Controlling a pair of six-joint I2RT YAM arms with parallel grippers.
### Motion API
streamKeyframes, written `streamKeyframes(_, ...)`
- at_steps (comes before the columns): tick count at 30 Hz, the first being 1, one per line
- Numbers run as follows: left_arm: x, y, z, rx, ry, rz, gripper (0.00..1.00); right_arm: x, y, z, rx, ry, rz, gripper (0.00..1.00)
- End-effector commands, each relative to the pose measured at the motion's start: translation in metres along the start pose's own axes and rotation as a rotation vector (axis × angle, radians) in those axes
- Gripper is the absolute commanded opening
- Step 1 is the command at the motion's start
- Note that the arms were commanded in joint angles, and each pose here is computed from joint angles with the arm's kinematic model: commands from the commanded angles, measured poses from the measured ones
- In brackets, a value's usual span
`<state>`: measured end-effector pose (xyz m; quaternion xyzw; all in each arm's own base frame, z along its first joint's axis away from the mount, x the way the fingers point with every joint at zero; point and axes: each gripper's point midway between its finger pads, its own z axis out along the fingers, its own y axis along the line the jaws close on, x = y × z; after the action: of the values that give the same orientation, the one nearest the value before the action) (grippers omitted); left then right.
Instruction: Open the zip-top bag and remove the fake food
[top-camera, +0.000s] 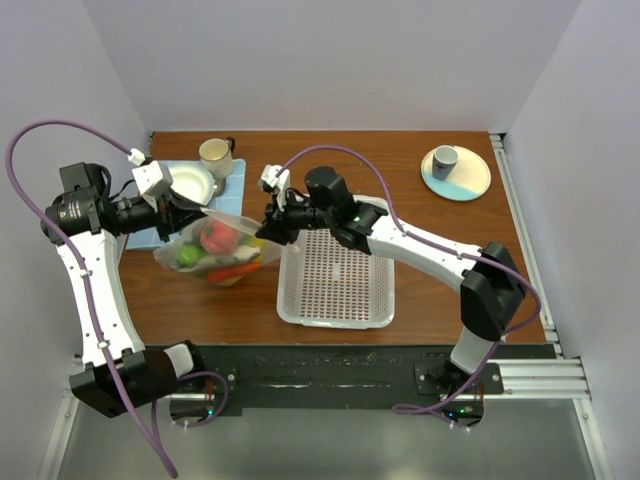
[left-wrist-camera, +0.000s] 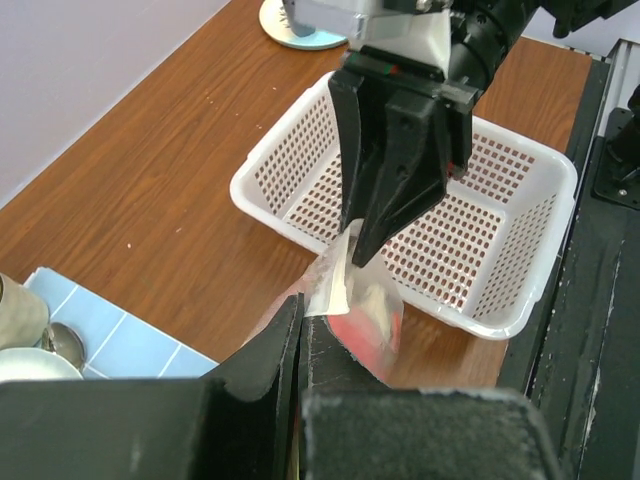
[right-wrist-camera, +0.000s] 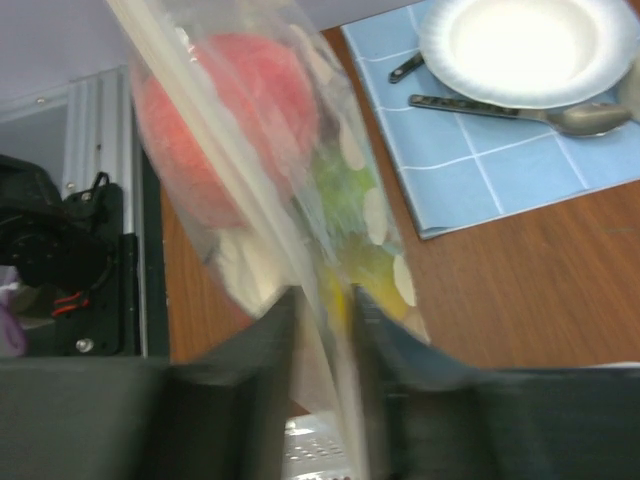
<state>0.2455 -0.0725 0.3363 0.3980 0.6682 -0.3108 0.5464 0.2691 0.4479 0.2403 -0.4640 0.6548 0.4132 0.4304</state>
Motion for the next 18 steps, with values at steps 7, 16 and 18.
streamKeyframes(7, -0.007, -0.027, 0.008, 0.063, -0.026, -0.027, 0.25, -0.048, 0.009, 0.006, -0.034, -0.085, -0.033, 0.00)
streamKeyframes(16, 0.007, -0.018, 0.000, -0.020, 0.088, -0.011, 0.76, -0.052, 0.009, 0.005, -0.040, -0.053, -0.063, 0.00)
streamKeyframes(18, -0.003, -0.013, -0.002, -0.037, 0.083, 0.013, 1.00, -0.052, 0.011, 0.005, -0.045, -0.053, -0.062, 0.00)
